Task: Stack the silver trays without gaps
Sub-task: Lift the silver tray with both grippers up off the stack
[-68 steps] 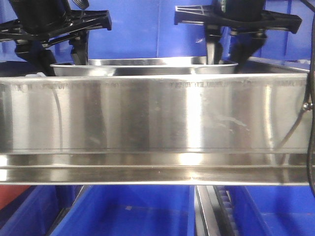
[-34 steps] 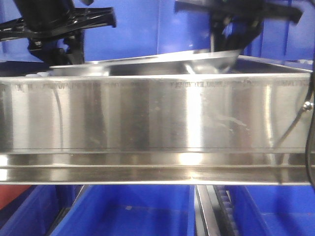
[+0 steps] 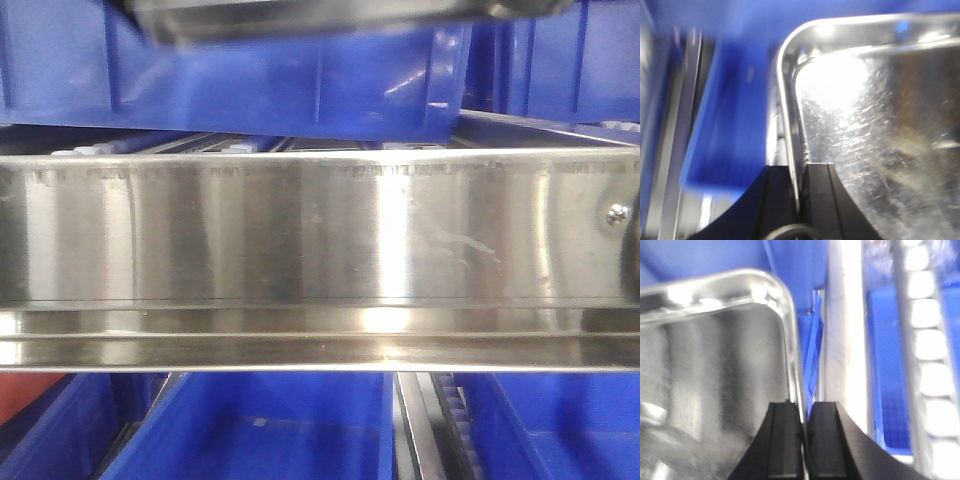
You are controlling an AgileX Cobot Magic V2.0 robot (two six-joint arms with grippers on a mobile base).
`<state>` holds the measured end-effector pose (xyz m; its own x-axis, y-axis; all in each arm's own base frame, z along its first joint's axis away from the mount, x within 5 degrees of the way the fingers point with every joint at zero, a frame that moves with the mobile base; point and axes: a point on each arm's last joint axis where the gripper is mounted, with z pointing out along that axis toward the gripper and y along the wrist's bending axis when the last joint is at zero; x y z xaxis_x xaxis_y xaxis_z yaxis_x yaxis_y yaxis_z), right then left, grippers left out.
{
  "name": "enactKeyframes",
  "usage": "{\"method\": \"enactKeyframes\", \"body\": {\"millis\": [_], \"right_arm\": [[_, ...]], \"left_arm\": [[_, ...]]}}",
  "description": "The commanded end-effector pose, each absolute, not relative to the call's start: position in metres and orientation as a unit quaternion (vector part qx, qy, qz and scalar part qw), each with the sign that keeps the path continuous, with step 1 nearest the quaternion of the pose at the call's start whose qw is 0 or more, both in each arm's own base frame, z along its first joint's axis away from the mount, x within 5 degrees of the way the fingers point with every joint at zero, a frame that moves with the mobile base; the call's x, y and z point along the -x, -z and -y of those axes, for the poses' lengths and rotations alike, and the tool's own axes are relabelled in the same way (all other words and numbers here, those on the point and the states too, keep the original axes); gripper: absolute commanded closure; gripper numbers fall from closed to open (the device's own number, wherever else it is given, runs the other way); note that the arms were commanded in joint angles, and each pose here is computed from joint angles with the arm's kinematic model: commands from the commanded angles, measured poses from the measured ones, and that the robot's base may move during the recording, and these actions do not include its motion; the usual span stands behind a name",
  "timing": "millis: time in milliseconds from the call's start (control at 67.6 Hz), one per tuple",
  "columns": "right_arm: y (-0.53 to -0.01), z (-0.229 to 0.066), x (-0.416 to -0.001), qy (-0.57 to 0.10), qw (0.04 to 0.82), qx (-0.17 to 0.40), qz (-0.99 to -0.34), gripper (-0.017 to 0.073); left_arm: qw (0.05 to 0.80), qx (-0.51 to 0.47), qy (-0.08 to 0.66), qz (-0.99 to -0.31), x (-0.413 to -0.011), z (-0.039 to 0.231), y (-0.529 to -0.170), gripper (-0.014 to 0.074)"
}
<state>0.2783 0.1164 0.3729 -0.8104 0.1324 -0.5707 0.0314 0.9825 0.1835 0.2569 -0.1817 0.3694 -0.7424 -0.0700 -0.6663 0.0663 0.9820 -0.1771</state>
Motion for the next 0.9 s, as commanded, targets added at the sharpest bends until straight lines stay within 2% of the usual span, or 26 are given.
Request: {"method": "enactKeyframes", "body": {"millis": [0, 118, 340, 518, 607, 888], "right_arm": [[-0.379, -0.109, -0.263, -0.085, 0.342, -0.040, -0.935, 0.0574], [-0.376, -0.108, -0.240, -0.105, 0.360, -0.039, -0.926, 0.0574], [-0.371, -0.099, -0.202, -0.094, 0.377, -0.064, -0.919, 0.0574], [-0.369, -0.107, -0.179, -0.093, 0.366, -0.031, -0.925, 0.0574], [-0.365, -0.111, -0.173, -0.074, 0.363, -0.029, -0.928, 0.0574], [-0.347, -0.131, -0.152, -0.074, 0.350, -0.017, -0.934, 0.0574]], "left_arm": [[0.392, -0.003, 0.109, -0.913, -0.240, 0.181, -0.390, 0.0604], [0.398, -0.023, 0.124, -0.908, -0.223, 0.192, -0.397, 0.0604], [0.415, -0.016, 0.060, -0.907, -0.197, 0.206, -0.389, 0.0604], [0.395, -0.040, 0.075, -0.915, -0.172, 0.220, -0.374, 0.0604], [0.390, -0.037, 0.084, -0.916, -0.162, 0.215, -0.371, 0.0604], [0.378, -0.026, 0.107, -0.919, -0.147, 0.192, -0.359, 0.0604]]}}
